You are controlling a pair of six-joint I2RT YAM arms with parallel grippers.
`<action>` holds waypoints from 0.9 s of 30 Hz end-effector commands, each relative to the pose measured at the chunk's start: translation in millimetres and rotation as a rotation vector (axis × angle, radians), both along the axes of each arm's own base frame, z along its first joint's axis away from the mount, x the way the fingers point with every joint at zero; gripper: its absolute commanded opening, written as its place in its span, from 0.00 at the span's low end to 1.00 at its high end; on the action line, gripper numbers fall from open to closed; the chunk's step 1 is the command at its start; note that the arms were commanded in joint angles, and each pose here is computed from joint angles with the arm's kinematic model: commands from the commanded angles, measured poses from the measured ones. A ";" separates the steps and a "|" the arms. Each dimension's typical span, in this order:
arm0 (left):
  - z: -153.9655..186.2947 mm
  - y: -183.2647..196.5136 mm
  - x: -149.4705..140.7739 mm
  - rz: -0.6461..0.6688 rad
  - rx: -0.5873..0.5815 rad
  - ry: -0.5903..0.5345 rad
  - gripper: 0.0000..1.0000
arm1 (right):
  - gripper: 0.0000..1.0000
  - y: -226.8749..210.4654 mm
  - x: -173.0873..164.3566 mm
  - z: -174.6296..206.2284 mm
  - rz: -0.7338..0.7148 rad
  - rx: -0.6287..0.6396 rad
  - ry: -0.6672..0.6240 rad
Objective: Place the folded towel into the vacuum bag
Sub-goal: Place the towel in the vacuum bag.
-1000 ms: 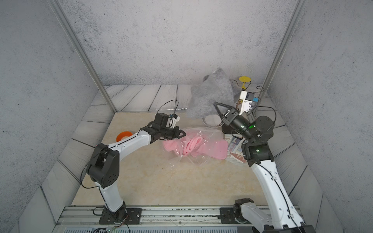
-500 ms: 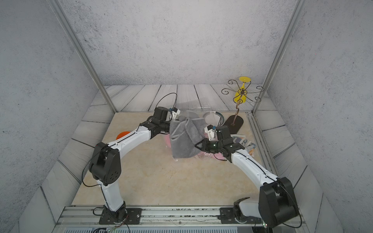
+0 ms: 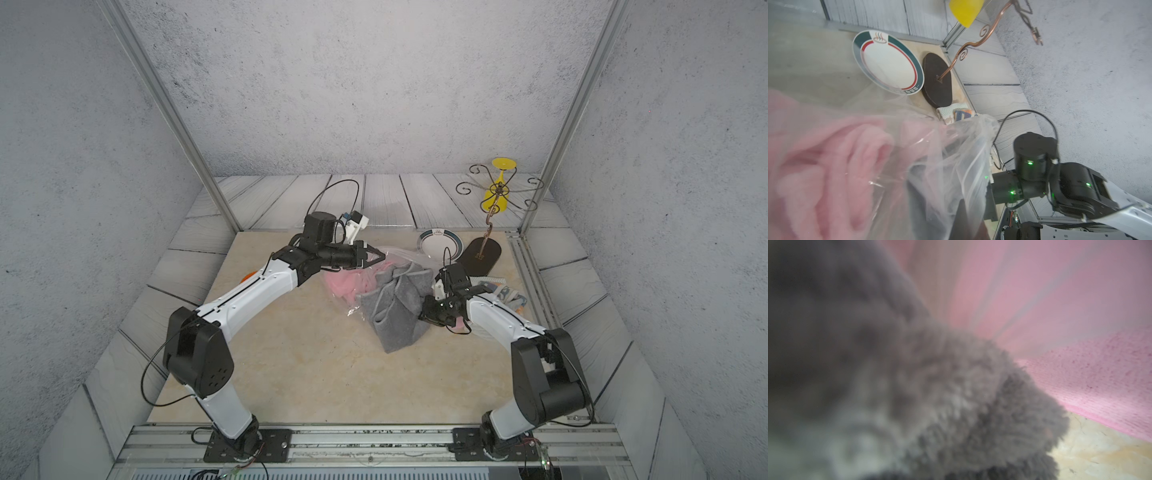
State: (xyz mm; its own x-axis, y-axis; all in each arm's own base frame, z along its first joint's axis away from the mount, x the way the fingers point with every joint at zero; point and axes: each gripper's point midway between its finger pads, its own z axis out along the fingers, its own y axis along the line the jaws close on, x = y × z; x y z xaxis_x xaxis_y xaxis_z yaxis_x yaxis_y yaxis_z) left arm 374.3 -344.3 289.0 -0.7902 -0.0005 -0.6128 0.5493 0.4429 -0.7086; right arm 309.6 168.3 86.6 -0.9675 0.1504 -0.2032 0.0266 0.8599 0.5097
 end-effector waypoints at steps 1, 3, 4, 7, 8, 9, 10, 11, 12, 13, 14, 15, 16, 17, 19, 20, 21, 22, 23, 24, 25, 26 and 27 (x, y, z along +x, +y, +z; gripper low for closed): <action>34.9 3.0 -8.9 -0.042 -0.037 -0.115 0.00 | 0.00 -14.7 -3.5 -10.3 -0.026 -0.082 0.060; 34.2 1.3 -10.5 -0.051 -0.032 -0.127 0.00 | 0.00 -11.1 -3.1 -6.2 -0.015 -0.065 0.060; 31.8 -0.4 -12.9 -0.061 -0.023 -0.130 0.00 | 0.00 -6.0 -1.4 1.1 -0.005 -0.031 0.044; 11.7 -5.3 -23.3 -0.093 0.044 -0.134 0.00 | 0.00 12.7 9.5 39.1 0.015 0.122 -0.047; 1.9 -5.3 -26.1 -0.095 0.072 -0.131 0.00 | 0.00 19.4 13.7 56.4 0.013 0.195 -0.082; -7.3 -4.5 -27.9 -0.094 0.094 -0.126 0.00 | 0.00 22.8 18.6 70.9 0.004 0.257 -0.107; -15.9 -3.5 -30.2 -0.094 0.110 -0.119 0.00 | 0.00 25.1 23.9 87.1 -0.016 0.325 -0.131; -24.8 -1.7 -32.7 -0.095 0.122 -0.106 0.00 | 0.00 25.2 29.7 100.6 -0.041 0.384 -0.147; -32.2 0.0 -34.2 -0.094 0.134 -0.097 0.00 | 0.00 25.3 33.7 110.0 -0.058 0.437 -0.151; -39.7 1.6 -36.8 -0.095 0.147 -0.087 0.00 | 0.00 24.8 39.6 119.3 -0.086 0.495 -0.155; -46.6 3.2 -39.6 -0.099 0.160 -0.079 0.00 | 0.00 23.6 45.2 126.9 -0.113 0.550 -0.160; -52.4 4.1 -42.2 -0.102 0.171 -0.073 0.00 | 0.00 23.2 49.7 133.7 -0.133 0.598 -0.171; -57.6 5.0 -45.1 -0.105 0.183 -0.067 0.00 | 0.00 22.1 54.4 139.5 -0.161 0.647 -0.176; -62.4 6.2 -47.2 -0.106 0.193 -0.061 0.00 | 0.00 20.8 59.8 145.2 -0.186 0.696 -0.188; -69.7 7.8 -51.0 -0.113 0.205 -0.047 0.00 | 0.00 17.6 68.5 154.4 -0.235 0.771 -0.219; -71.7 8.1 -53.6 -0.123 0.206 -0.039 0.00 | 0.00 15.1 73.1 156.6 -0.262 0.799 -0.239; -72.8 7.8 -56.0 -0.133 0.206 -0.033 0.00 | 0.00 12.3 76.2 155.5 -0.288 0.806 -0.250; -72.1 7.0 -59.4 -0.150 0.197 -0.025 0.00 | 0.00 9.0 79.3 154.8 -0.316 0.804 -0.265; -68.3 5.5 -63.4 -0.171 0.182 -0.021 0.00 | 0.00 4.4 82.3 154.3 -0.345 0.796 -0.290; -64.3 3.8 -67.1 -0.191 0.166 -0.017 0.00 | 0.00 -0.2 84.6 153.9 -0.376 0.785 -0.311; -56.6 1.2 -72.1 -0.221 0.139 -0.014 0.00 | 0.00 -5.5 86.3 154.3 -0.405 0.773 -0.340; -47.7 -1.4 -77.4 -0.253 0.110 -0.012 0.00 | 0.00 -10.6 87.3 155.9 -0.428 0.757 -0.370; -39.3 -3.4 -82.6 -0.280 0.085 -0.011 0.00 | 0.00 -15.7 87.9 155.8 -0.452 0.732 -0.388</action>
State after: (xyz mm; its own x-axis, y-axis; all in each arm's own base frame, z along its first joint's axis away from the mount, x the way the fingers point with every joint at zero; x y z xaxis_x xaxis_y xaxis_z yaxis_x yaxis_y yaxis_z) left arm 323.4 -341.1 223.4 -0.7570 0.2140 -0.6174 0.6354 0.4614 -0.6192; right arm 376.9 169.9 175.7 -0.7913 0.6084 -0.0600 0.1724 0.3162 0.9329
